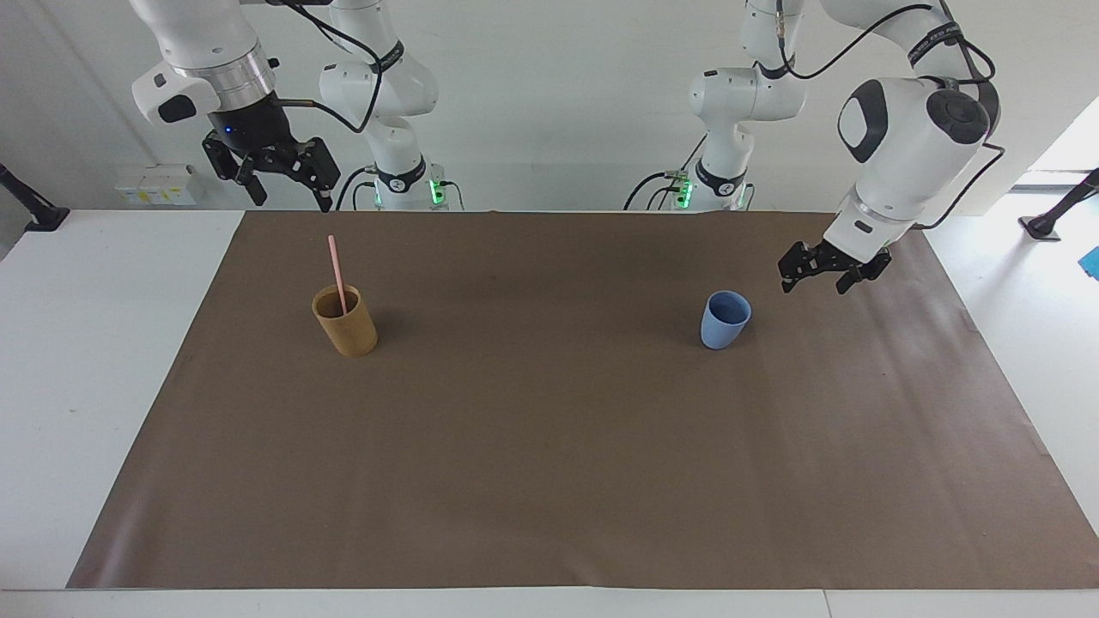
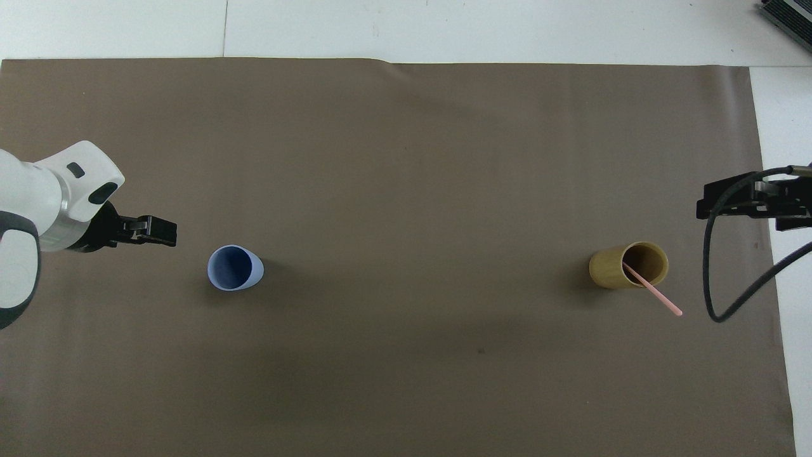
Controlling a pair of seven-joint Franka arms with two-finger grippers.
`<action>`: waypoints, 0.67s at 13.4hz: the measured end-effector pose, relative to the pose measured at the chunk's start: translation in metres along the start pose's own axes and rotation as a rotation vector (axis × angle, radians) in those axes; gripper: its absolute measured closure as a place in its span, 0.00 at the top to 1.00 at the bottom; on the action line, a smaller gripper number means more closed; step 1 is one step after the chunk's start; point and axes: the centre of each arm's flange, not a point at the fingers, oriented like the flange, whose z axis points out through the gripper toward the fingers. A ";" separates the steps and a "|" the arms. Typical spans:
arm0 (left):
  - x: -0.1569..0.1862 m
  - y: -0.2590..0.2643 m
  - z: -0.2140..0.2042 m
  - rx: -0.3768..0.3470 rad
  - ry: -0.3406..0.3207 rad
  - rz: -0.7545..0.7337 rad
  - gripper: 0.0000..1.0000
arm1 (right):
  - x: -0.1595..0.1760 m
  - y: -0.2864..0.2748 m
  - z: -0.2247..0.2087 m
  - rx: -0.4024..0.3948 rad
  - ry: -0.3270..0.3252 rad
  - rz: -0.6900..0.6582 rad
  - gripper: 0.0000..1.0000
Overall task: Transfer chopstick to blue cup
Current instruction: 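Move the left gripper forward to the light blue cup, then grasp the blue cup with the left gripper and slide it toward the table center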
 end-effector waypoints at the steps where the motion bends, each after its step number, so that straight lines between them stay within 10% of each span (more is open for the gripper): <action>1: -0.002 0.002 0.010 0.001 -0.008 -0.005 1.00 | 0.000 0.000 0.000 0.000 0.000 0.000 1.00; 9: -0.026 0.044 0.090 0.011 -0.005 -0.022 1.00 | 0.000 0.000 0.000 0.000 0.000 0.000 1.00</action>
